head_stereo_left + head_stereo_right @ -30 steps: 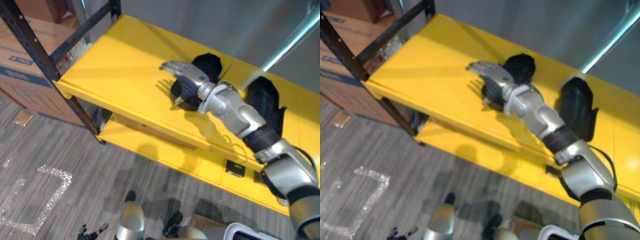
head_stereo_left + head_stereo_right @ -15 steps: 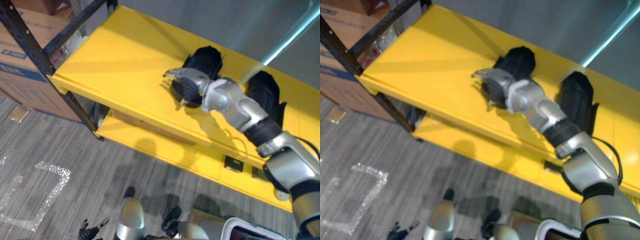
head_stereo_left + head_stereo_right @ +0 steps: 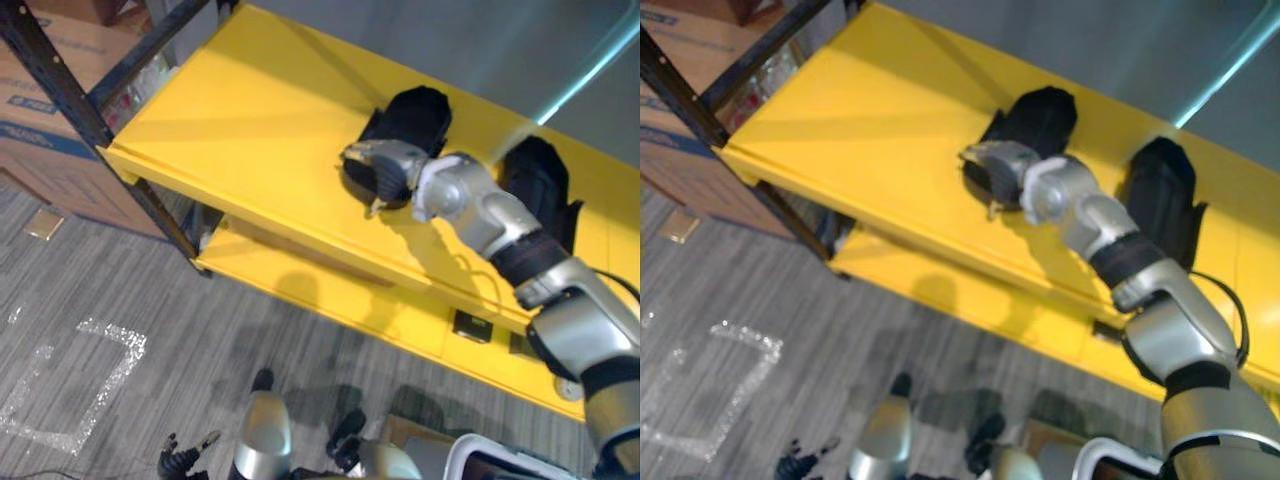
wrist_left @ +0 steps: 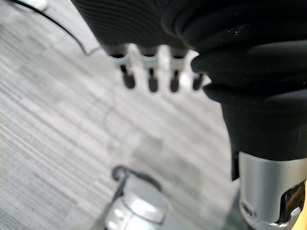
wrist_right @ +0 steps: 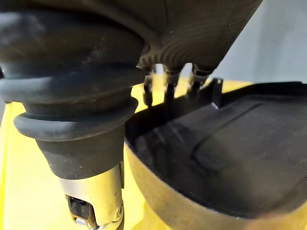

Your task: Walk over and take plastic housings, then place them on the shelf

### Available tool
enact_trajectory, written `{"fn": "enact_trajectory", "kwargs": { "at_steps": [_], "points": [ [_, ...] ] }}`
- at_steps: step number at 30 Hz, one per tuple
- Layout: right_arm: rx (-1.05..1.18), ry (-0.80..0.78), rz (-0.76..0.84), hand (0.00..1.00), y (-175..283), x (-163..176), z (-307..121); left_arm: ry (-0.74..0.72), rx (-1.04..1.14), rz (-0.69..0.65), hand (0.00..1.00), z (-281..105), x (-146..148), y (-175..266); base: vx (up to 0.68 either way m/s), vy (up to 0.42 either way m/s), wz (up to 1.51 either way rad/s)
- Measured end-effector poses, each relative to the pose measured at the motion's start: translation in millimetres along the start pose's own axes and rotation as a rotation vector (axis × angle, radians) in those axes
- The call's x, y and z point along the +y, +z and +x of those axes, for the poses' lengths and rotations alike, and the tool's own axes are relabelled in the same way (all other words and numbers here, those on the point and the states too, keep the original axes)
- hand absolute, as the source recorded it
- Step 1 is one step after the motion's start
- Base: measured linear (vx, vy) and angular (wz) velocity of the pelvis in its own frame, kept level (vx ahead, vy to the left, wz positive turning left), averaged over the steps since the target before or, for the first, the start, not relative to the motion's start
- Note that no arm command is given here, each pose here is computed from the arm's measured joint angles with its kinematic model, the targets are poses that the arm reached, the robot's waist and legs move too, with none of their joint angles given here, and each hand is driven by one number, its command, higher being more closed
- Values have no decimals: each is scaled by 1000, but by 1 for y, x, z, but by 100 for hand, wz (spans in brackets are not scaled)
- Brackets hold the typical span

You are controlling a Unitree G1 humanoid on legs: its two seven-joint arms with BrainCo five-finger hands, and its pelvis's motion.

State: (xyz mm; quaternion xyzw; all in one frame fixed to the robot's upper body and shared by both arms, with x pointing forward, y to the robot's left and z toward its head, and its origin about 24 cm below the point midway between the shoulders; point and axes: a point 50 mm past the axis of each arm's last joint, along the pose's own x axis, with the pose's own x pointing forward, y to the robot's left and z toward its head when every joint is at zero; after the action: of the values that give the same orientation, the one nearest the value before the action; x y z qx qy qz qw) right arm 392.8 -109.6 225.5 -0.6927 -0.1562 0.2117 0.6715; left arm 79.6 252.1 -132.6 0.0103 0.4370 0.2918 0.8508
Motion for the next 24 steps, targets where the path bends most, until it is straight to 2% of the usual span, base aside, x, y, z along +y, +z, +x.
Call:
{"fn": "enact_trajectory", "kwargs": {
  "at_steps": [8, 24],
  "points": [
    [1, -20, -41, 0, 2, -15, 1, -13, -39, -9, 0, 1, -4, 11, 2, 2, 0],
    [4, -4, -39, 0, 1, -16, 1, -36, -43, 13, 0, 0, -10, 11, 0, 0, 0]
  ]
}}
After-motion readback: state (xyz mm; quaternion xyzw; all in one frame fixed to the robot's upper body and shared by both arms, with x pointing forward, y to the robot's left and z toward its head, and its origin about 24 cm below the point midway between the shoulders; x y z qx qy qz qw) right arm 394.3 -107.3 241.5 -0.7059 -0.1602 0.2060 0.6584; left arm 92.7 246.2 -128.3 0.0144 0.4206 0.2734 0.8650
